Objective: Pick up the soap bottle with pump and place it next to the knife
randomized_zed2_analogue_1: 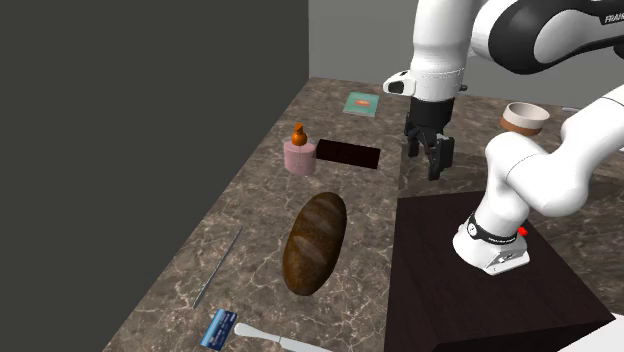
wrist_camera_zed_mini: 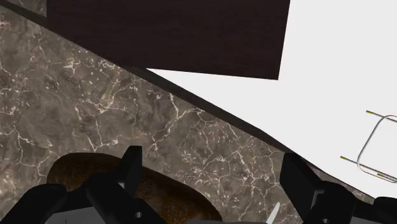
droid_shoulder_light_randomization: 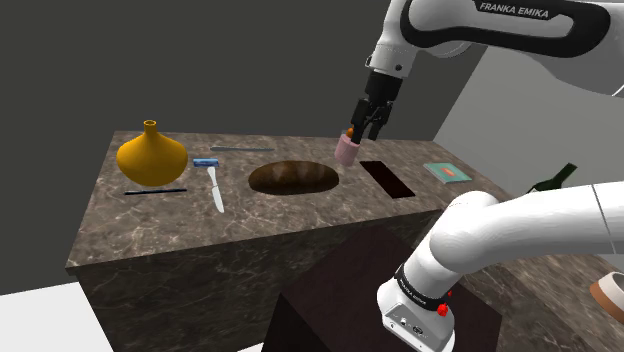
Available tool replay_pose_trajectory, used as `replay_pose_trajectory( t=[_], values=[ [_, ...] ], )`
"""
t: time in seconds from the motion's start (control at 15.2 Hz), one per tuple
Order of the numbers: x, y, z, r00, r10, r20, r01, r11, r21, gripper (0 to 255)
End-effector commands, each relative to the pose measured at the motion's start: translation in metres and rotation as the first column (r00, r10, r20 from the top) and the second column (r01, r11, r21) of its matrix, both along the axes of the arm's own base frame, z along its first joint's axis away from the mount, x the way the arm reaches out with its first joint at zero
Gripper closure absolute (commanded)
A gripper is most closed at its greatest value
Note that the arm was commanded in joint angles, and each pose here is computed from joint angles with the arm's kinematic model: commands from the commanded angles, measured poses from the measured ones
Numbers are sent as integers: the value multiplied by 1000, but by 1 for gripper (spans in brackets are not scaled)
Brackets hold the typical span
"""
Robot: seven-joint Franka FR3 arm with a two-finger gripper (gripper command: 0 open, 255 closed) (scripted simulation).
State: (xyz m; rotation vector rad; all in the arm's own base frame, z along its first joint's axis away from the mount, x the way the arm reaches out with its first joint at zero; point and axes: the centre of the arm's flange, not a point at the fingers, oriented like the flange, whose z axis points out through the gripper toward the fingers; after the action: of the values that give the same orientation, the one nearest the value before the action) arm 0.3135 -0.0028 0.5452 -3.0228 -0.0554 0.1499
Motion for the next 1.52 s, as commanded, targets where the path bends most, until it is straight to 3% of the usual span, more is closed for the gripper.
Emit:
replay_pose_trajectory(
  t=[0.0, 1.45],
  values=[
    [0, 0, 0, 1000, 0, 0, 0, 1000, 0, 0],
    [114, -228, -111, 993, -90, 71, 94, 994, -52, 0]
  ],
)
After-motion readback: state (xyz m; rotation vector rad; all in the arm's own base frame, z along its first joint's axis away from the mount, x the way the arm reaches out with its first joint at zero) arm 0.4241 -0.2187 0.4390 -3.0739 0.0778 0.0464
